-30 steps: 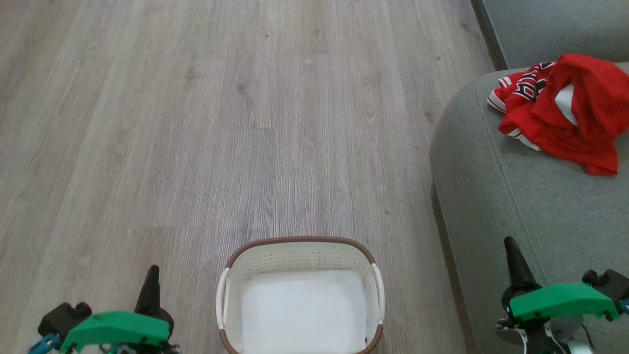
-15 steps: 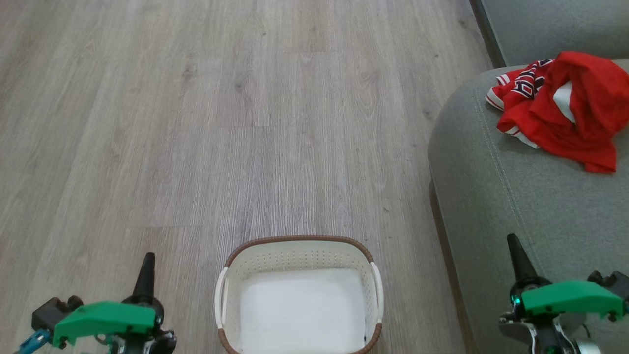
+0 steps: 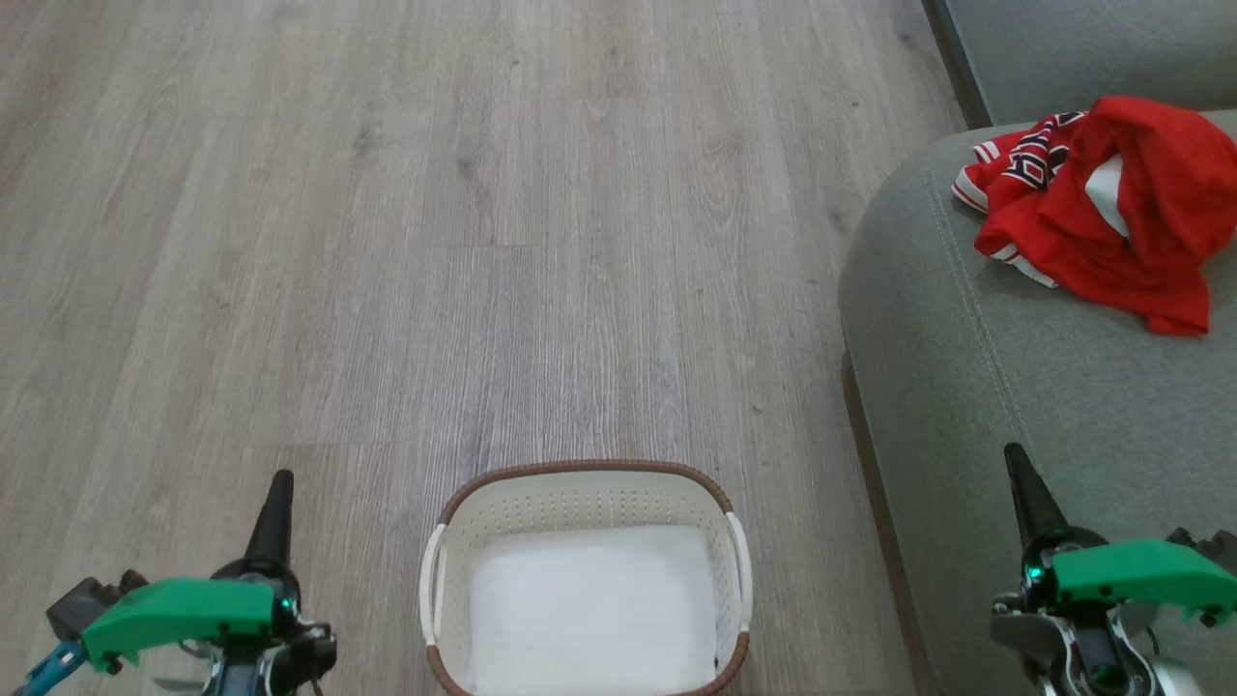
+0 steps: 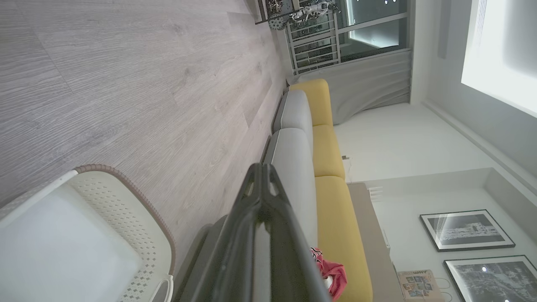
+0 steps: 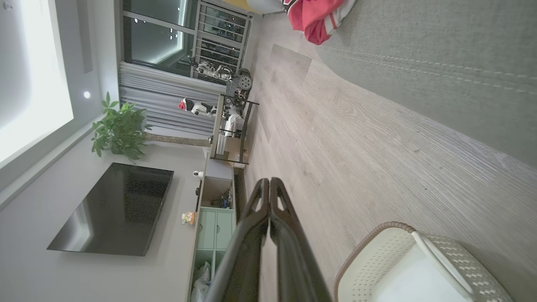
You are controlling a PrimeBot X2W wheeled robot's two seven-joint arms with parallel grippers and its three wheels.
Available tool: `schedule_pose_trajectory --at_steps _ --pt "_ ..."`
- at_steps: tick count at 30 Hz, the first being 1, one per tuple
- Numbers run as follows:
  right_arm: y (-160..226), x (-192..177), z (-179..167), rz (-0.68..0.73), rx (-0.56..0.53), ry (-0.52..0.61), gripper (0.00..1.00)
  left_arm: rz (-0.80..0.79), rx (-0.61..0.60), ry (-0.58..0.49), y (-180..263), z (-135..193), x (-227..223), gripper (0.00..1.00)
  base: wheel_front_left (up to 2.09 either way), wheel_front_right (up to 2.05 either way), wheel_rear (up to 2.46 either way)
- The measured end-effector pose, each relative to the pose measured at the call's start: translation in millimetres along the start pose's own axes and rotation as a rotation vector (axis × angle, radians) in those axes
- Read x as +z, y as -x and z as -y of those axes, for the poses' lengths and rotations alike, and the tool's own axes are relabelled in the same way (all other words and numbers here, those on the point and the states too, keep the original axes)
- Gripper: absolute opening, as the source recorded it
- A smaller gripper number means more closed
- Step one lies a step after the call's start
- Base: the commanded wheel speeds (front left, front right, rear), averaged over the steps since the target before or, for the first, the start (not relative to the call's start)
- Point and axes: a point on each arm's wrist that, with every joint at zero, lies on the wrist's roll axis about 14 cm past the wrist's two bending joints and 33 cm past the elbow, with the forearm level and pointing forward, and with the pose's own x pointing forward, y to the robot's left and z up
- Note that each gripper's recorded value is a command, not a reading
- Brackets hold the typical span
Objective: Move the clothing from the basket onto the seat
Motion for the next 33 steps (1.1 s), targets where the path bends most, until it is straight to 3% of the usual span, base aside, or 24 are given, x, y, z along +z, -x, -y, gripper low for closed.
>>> schedule_pose_trajectory --at_steps 22,33 --pt "-6.3 10.0 -12.2 0.007 0.046 -0.244 0.00 0.002 -0.092 0.240 -8.8 19.2 8.8 0.00 0.00 0.00 0.00" --pt "-6.2 10.7 -12.2 0.009 0.047 -0.255 0.00 0.003 -0.106 0.250 -11.3 24.1 9.7 0.00 0.00 0.00 0.00"
